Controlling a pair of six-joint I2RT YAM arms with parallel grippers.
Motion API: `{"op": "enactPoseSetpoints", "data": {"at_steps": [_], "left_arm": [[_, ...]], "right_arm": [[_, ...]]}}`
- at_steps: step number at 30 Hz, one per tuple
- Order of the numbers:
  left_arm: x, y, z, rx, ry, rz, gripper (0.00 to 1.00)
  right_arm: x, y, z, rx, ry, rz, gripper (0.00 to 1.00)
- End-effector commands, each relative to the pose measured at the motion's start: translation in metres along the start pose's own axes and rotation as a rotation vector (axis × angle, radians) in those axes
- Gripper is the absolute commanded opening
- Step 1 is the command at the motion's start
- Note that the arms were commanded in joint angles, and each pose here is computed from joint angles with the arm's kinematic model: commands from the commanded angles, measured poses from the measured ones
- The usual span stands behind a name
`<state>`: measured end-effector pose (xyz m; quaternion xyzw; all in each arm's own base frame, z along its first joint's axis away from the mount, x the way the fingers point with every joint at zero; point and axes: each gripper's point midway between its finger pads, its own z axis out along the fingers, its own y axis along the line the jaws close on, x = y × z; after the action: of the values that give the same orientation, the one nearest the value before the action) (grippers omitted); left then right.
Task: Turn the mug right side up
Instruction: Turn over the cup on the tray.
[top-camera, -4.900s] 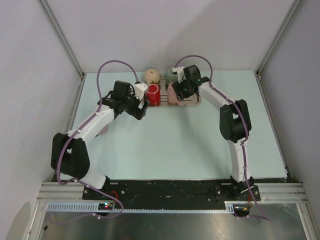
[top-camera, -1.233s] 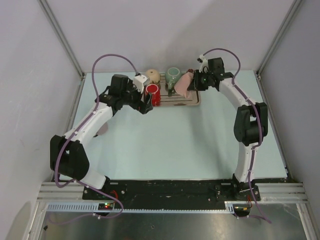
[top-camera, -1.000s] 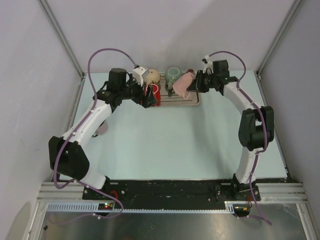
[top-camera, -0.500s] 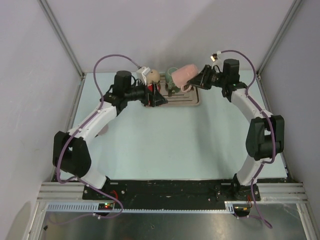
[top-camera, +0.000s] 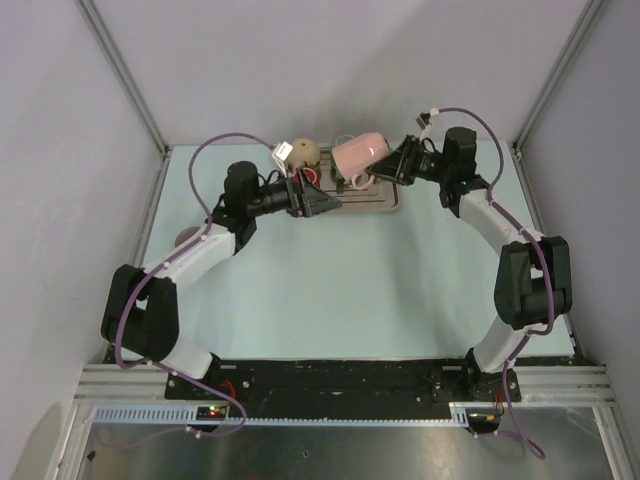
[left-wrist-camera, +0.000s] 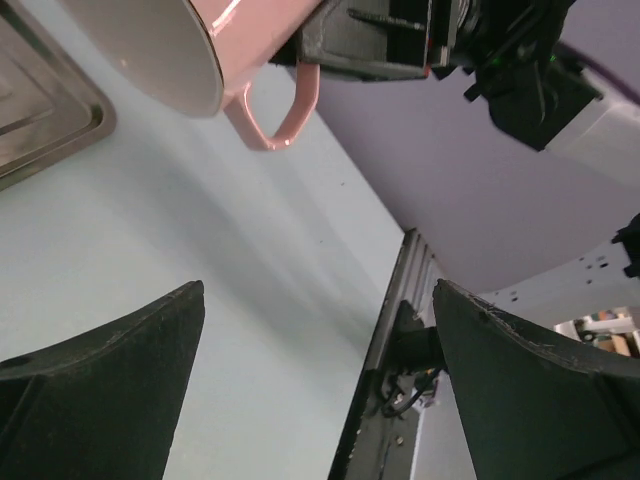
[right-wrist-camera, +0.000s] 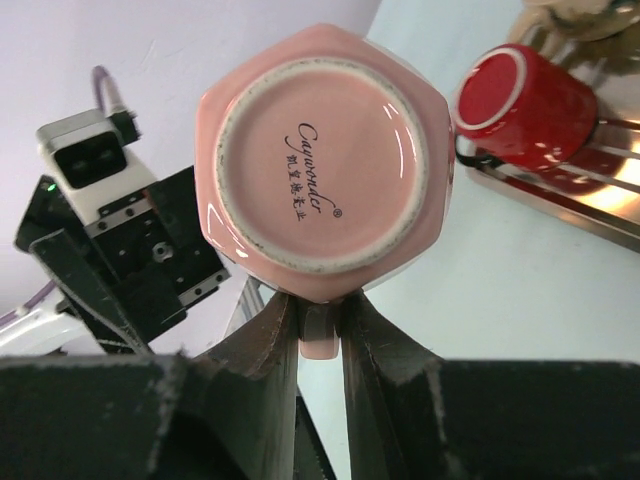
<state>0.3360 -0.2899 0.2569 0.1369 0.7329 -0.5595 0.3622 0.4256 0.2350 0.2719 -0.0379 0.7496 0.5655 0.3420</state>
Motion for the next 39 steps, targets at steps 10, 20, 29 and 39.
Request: {"op": "enactPoseSetpoints", "data": {"at_steps": [10, 20, 29, 39], "left_arm": [[-0.016, -0.067, -0.012, 0.251, -0.177, -0.006, 1.0], [-0.014, -0.088, -0.019, 0.374, -0.274, -0.041, 1.0], [-0.007, -0.074, -0.013, 0.337, -0.283, -0.043, 1.0], [-0.007, -0.07, -0.012, 0.321, -0.301, -0.028, 1.0]], "right_arm": [[0.006, 0.103, -0.007, -0.3, -0.052, -0.181, 0.0], [0.022, 0.113, -0.004, -0.392, -0.036, -0.159, 0.0], [0.023, 0.126, -0.012, -0.446, -0.067, -0.155, 0.0], [0.028, 0.134, -0.016, -0.483, -0.079, -0.16, 0.0]]}}
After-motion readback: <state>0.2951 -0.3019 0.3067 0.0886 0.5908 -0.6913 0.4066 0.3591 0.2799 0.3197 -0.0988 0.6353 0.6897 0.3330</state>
